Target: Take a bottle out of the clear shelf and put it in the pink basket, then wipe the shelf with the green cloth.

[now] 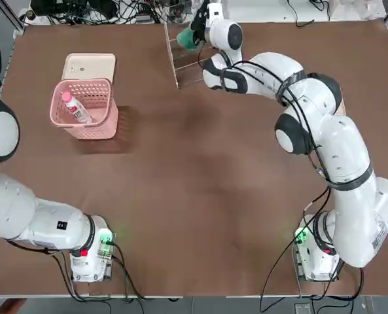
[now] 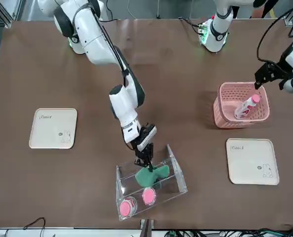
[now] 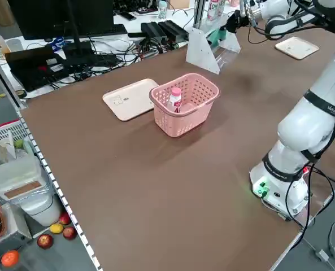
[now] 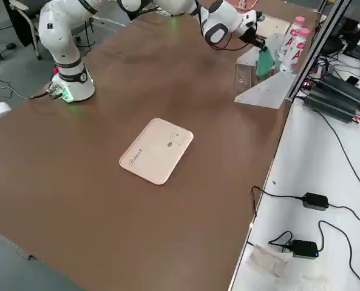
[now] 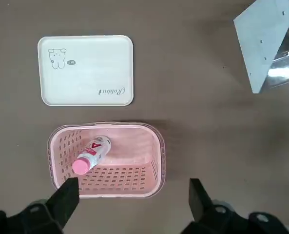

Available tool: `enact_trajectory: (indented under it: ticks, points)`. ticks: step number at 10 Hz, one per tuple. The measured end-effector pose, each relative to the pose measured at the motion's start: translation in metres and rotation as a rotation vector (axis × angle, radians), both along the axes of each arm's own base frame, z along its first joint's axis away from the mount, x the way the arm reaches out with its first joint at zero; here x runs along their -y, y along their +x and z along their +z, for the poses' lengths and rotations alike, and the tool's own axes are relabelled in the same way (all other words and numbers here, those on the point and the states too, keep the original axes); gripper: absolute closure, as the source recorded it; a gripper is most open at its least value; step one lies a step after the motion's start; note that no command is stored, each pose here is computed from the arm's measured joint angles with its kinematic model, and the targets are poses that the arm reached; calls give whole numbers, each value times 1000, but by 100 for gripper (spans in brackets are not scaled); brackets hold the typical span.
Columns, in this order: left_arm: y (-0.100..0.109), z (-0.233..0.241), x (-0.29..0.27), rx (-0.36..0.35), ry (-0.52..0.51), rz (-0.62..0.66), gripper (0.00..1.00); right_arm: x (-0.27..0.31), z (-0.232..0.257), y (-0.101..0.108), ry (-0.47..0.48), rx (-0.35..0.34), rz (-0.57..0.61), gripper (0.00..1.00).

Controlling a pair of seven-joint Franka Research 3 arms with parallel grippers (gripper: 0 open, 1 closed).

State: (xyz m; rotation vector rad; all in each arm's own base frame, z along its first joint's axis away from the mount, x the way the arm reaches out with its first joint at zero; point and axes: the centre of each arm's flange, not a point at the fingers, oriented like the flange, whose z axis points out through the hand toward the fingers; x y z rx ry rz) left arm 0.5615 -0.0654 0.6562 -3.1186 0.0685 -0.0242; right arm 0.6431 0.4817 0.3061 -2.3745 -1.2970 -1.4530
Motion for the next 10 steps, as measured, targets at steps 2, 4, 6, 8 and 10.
enact_trajectory:
  ticks: [2, 4, 6, 8, 10]
  points:
    - [-1, 0, 5, 0, 0, -9, 0, -17, 1, -9, 40, -28, -6, 97]
    - [-1, 0, 6, 1, 0, -10, 0, -24, 4, -13, 70, -42, -17, 97]
    - [-1, 0, 5, 1, 0, -9, 0, -20, 3, -8, 67, -42, -26, 97]
    - [-1, 0, 5, 1, 0, -9, 0, 3, 0, 8, 22, -19, -35, 97]
    - [-1, 0, 6, 1, 0, -10, 0, 37, -3, 32, -37, 5, -47, 97]
